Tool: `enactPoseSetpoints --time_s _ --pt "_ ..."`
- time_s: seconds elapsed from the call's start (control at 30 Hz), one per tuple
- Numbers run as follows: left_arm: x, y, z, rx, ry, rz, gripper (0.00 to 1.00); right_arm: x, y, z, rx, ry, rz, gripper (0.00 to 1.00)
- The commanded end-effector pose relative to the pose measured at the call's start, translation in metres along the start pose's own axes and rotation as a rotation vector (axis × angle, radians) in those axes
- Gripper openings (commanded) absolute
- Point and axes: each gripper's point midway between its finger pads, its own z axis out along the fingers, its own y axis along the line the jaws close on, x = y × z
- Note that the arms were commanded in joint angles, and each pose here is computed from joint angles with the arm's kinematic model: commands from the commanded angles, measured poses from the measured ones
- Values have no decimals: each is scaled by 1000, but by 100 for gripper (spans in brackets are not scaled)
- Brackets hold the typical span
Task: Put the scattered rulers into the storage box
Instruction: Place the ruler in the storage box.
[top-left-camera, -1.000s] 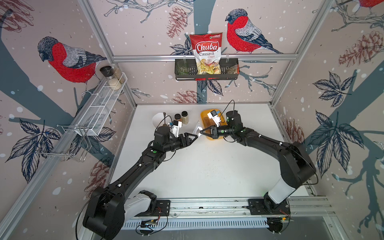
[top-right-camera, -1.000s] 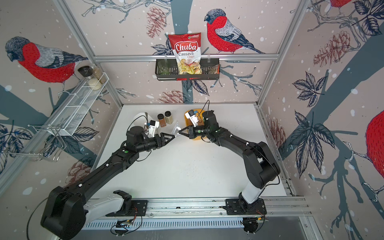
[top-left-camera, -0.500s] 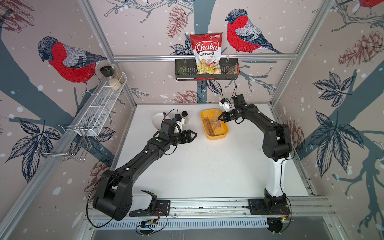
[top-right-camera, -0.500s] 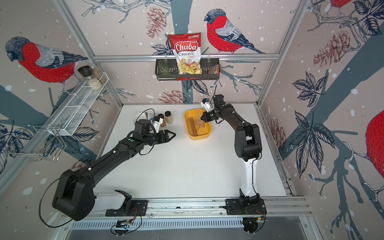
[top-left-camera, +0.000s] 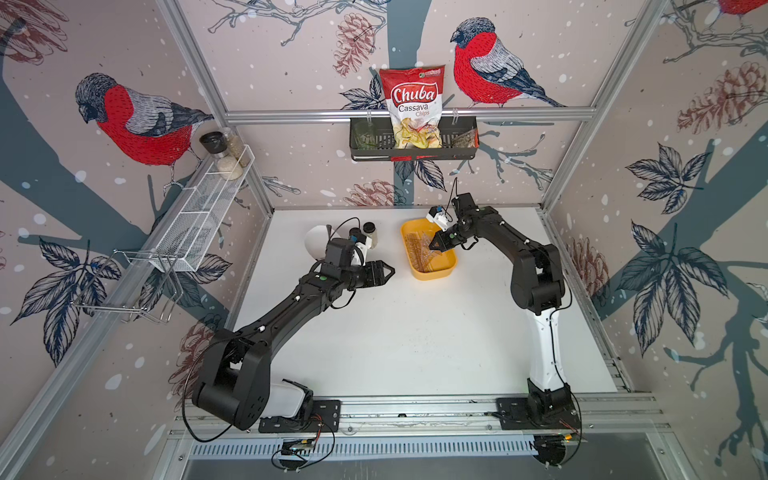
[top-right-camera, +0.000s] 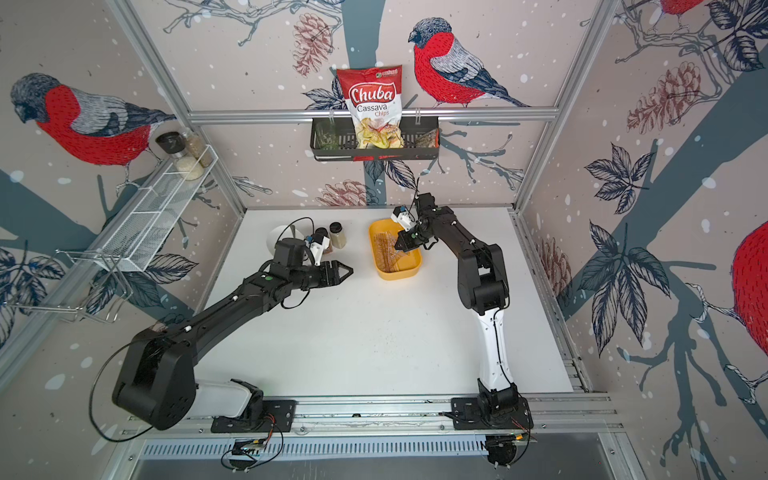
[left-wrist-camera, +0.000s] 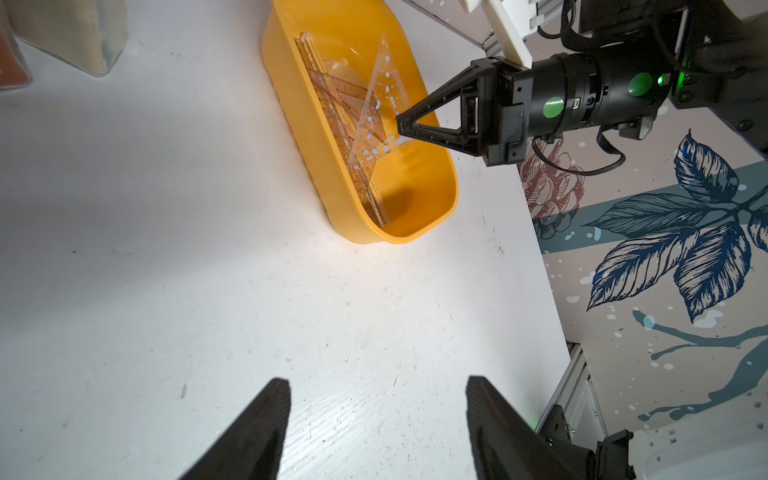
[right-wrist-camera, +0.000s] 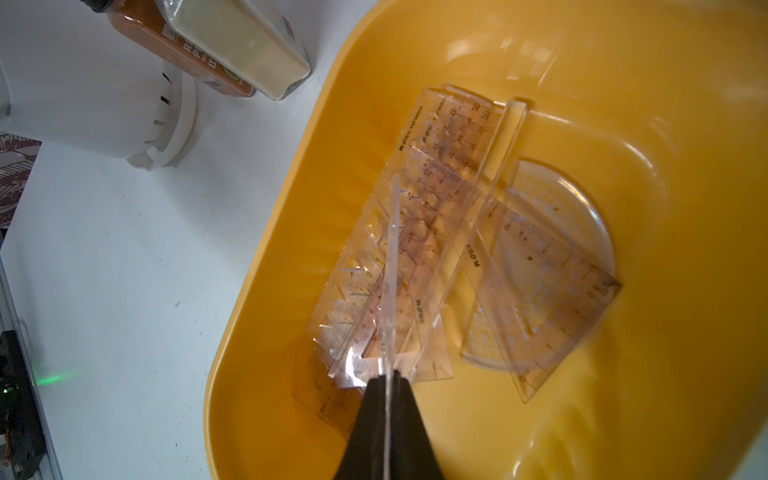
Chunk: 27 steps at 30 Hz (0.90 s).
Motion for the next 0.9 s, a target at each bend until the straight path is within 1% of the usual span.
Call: enactPoseSetpoints --time_s 0.0,0.03,0.1,0.17,0.27,0.4,0.5,0.63,0.7,0.77,0.8,0.87 --pt "-4 -2 0 10 -9 21 71 12 2 7 -9 53 8 10" --pt "-3 -2 0 11 -7 21 71 12 1 8 -9 55 9 13" --pt "-3 -2 0 12 -5 20 71 12 -3 8 4 59 11 25" --pt "-3 -2 0 14 -5 21 71 10 -6 8 19 59 12 33" --pt "-3 -2 0 13 -5 19 71 4 -14 2 55 49 12 46" --pt "-9 -2 -3 -1 -25 26 71 -10 -28 -15 134 26 14 57" --pt "-14 2 -7 -34 -47 32 72 -21 -31 -32 177 7 13 61" --pt "-19 8 -11 -78 -73 44 77 -30 -27 -55 221 -31 10 62" --pt "-21 10 -15 -101 -92 53 80 -33 -22 -69 246 -69 19 62" --pt "-25 18 -20 -154 -128 72 90 -38 -15 -89 282 -142 36 64" --pt "-29 24 -25 -195 -161 88 96 -41 -13 -104 318 -208 56 66" --pt "-35 35 -38 -271 -243 111 97 -41 -3 -136 366 -351 81 68"
